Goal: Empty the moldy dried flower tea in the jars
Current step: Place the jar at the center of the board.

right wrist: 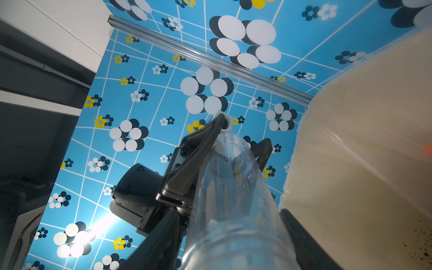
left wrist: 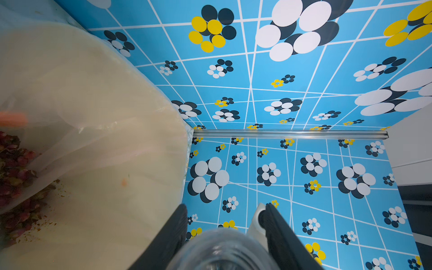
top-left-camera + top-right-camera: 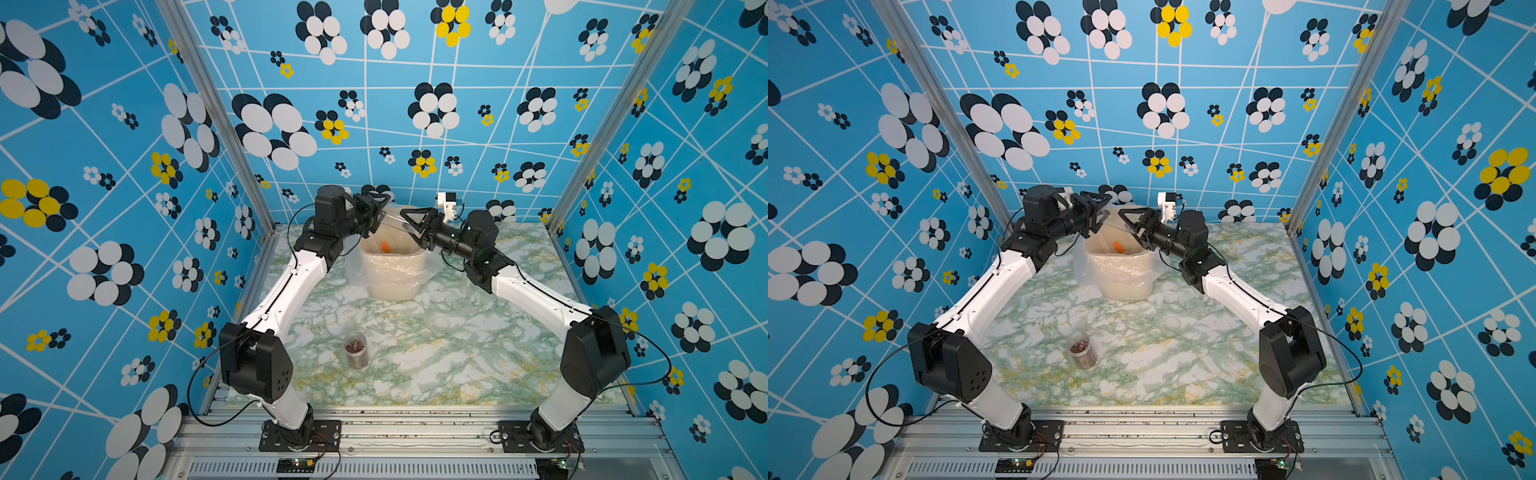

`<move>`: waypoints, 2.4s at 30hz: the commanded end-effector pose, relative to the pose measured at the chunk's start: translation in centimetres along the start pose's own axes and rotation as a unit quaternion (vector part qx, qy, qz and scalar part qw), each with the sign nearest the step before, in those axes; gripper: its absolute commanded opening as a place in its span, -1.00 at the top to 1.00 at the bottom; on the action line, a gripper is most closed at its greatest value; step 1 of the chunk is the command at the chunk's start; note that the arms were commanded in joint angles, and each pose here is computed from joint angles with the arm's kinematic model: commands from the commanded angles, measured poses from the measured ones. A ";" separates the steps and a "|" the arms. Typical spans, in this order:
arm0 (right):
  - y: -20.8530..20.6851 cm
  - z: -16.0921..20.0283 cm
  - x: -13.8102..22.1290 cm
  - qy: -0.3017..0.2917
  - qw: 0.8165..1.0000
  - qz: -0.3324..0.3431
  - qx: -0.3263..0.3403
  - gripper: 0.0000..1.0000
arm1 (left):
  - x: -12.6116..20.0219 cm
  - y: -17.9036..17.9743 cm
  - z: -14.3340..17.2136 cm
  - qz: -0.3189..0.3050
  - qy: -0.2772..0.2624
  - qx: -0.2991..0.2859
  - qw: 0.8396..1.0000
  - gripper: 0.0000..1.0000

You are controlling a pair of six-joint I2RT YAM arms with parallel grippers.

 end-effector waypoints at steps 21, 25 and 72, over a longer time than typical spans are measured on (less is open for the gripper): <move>1.4 0.0 0.1 -0.002 1.000 -0.014 0.017 0.30 | 1.7 -2.7 1.5 0.031 0.016 -0.079 0.996 -0.08; 1.4 0.2 0.8 -0.003 1.000 0.000 0.028 0.31 | 2.3 -4.6 1.8 0.049 0.024 -0.122 0.991 -0.78; -8.5 5.0 18.0 0.223 0.810 0.497 0.217 0.47 | 14.9 10.1 4.1 -0.178 -0.029 -0.539 0.823 -0.99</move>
Point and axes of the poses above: each gripper's point midway between its finger pads, its own x axis back along the fingers, its own y axis along the line the jaws close on, z = x × y, the point moved 4 cm from there along x, back along the fingers, and after that the axes turned 2 degrees about x, right-handed, at the moved point
